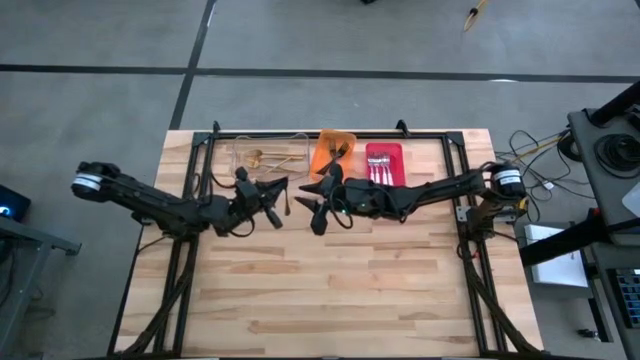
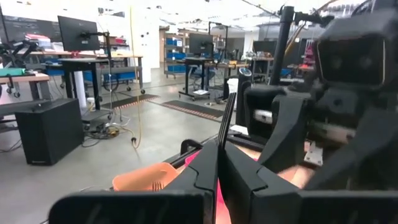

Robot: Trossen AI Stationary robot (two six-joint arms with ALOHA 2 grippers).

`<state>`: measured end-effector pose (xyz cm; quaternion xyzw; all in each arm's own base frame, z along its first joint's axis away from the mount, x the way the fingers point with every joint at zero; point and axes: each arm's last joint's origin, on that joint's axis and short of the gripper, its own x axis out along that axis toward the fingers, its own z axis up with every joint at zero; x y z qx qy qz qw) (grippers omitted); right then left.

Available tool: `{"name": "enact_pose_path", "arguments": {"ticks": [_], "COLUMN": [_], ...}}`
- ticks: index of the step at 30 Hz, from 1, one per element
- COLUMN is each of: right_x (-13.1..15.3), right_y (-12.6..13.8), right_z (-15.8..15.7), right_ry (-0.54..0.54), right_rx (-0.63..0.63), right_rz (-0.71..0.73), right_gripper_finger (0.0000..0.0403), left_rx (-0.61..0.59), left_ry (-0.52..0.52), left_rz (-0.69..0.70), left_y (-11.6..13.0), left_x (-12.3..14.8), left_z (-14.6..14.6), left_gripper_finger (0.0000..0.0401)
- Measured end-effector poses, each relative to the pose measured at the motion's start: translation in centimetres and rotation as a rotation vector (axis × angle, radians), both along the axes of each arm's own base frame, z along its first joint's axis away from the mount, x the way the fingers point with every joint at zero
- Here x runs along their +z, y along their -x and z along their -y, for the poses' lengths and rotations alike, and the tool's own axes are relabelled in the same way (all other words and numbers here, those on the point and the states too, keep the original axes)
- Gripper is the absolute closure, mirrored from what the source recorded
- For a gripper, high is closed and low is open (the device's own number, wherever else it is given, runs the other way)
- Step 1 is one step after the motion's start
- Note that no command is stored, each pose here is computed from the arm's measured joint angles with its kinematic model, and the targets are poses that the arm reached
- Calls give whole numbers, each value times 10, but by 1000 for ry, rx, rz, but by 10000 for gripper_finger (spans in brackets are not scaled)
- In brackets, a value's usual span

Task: Sort silverware by color (type)
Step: Put the black fork into the orange bin

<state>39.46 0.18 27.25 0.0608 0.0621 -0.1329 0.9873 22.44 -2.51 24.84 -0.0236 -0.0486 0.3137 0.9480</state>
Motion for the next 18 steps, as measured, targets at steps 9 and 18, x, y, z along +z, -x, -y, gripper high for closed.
{"name": "enact_pose_path", "arguments": {"ticks": [9, 18], "right_x": [-16, -18], "right_y": [-8, -13], "right_z": [-12, -24], "right_ry": [76, 144], "right_rx": [-105, -104], "right_rz": [-19, 30], "right_gripper_finger": [246, 258], "left_rx": [5, -10], "left_ry": [-32, -55], "left_rz": [32, 40], "left_y": [-7, -6], "left_x": [-1, 1], "left_z": [1, 2], "left_gripper_finger": [401, 401]}}
